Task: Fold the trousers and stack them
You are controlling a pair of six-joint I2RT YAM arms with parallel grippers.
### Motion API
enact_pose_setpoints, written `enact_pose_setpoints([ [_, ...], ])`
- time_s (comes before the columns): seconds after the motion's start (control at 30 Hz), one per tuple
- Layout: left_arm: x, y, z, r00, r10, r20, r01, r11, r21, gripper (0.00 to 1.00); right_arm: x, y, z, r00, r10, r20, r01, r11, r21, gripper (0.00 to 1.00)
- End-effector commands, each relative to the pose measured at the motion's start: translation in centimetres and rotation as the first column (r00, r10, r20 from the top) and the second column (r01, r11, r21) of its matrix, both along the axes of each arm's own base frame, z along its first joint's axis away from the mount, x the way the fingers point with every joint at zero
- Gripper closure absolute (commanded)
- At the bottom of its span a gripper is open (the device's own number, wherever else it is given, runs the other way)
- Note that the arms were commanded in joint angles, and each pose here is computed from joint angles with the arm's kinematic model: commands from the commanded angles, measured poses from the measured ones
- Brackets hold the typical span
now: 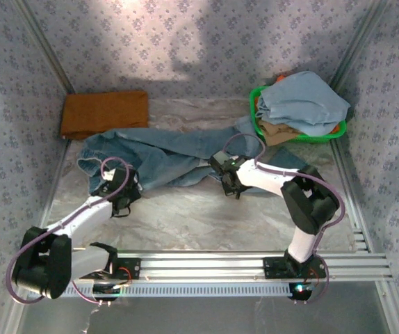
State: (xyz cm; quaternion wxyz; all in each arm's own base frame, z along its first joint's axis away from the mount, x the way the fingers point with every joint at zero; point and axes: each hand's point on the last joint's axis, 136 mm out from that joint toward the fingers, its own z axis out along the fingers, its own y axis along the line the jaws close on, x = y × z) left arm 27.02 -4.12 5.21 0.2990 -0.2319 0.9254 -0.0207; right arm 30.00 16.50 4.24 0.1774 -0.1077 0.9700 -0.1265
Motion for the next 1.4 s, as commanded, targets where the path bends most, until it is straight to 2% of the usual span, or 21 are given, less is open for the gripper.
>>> enact_pose_setpoints([
  [0.0,2.2,0.1,5.0,0.992,-0.01,0.128,0.008,1.0,0.015,1.0,0.6,-1.8,2.9,0.998,-0.009,0.061,0.013,0.997,-0.07,1.0],
  [0.13,1.1,1.7,9.4,0.982,0.041,0.184,-0.045,0.999,0.015,1.0,0.7,-2.7,6.7,0.989,-0.011,0.145,0.016,0.999,-0.036,1.0],
  [0.3,-0.6,3.6,13.3,0.978,0.082,0.191,-0.079,0.997,-0.022,1.0,-0.7,-3.6,11.7,0.978,0.007,0.208,-0.019,0.998,0.055,1.0],
  [0.47,-2.5,4.7,14.1,0.983,0.123,0.139,-0.114,0.991,-0.071,1.0,-3.3,-5.2,14.5,0.972,0.0,0.233,-0.025,0.994,0.107,1.0],
  [0.63,-5.1,4.1,12.9,0.987,0.141,0.08,-0.128,0.981,-0.148,1.0,-7.6,-4.1,13.8,0.986,0.072,0.151,-0.105,0.969,0.226,1.0],
  [0.7,-6.4,4.0,12.9,0.986,0.147,0.081,-0.131,0.976,-0.171,0.86,-9.5,-3.2,13.5,0.987,0.112,0.119,-0.142,0.947,0.288,1.0],
  [0.73,-6.8,4.0,13.2,0.985,0.146,0.091,-0.128,0.976,-0.178,0.74,-10.2,-3.0,13.5,0.986,0.124,0.111,-0.152,0.94,0.304,1.0],
  [0.77,-7.2,3.9,13.6,0.984,0.144,0.103,-0.123,0.974,-0.189,0.56,-10.8,-2.9,13.6,0.986,0.129,0.104,-0.156,0.935,0.318,0.95],
  [0.8,-7.5,3.8,14.3,0.982,0.143,0.121,-0.117,0.973,-0.2,0.42,-11.4,-2.9,13.8,0.986,0.138,0.099,-0.163,0.929,0.332,0.82],
  [0.87,-7.6,3.4,15.8,0.979,0.127,0.161,-0.089,0.971,-0.22,0.29,-11.7,-3.1,14.5,0.984,0.129,0.12,-0.163,0.922,0.351,0.52],
  [0.9,-7.6,3.4,16.5,0.976,0.126,0.175,-0.085,0.971,-0.225,0.25,-11.6,-3.4,15.0,0.984,0.111,0.137,-0.153,0.922,0.356,0.43],
  [0.93,-7.6,3.4,17.1,0.975,0.125,0.184,-0.082,0.971,-0.226,0.23,-11.6,-3.7,15.3,0.986,0.091,0.143,-0.137,0.924,0.357,0.39],
  [1.07,-5.7,1.8,17.8,0.978,0.085,0.193,-0.026,0.957,-0.289,0.28,-10.1,-5.5,15.9,0.983,-0.014,0.185,-0.046,0.947,0.318,0.35],
  [1.17,-3.8,-0.6,16.1,0.986,0.046,0.162,0.016,0.932,-0.361,0.31,-9.2,-9.2,14.4,0.959,-0.227,0.167,0.174,0.943,0.284,0.31],
  [1.2,-3.3,-1.3,15.4,0.987,0.033,0.156,0.026,0.932,-0.36,0.31,-9.2,-10.7,13.4,0.94,-0.31,0.141,0.26,0.921,0.289,0.29],
  [1.27,-2.2,-2.8,14.0,0.988,0.0,0.152,0.052,0.939,-0.341,0.3,-9.4,-12.7,11.3,0.882,-0.468,0.06,0.42,0.836,0.353,0.29],
  [1.37,-0.3,-4.8,10.8,0.994,-0.032,0.106,0.066,0.938,-0.341,0.28,-9.3,-15.8,7.9,0.763,-0.646,-0.024,0.589,0.679,0.439,0.24],
])
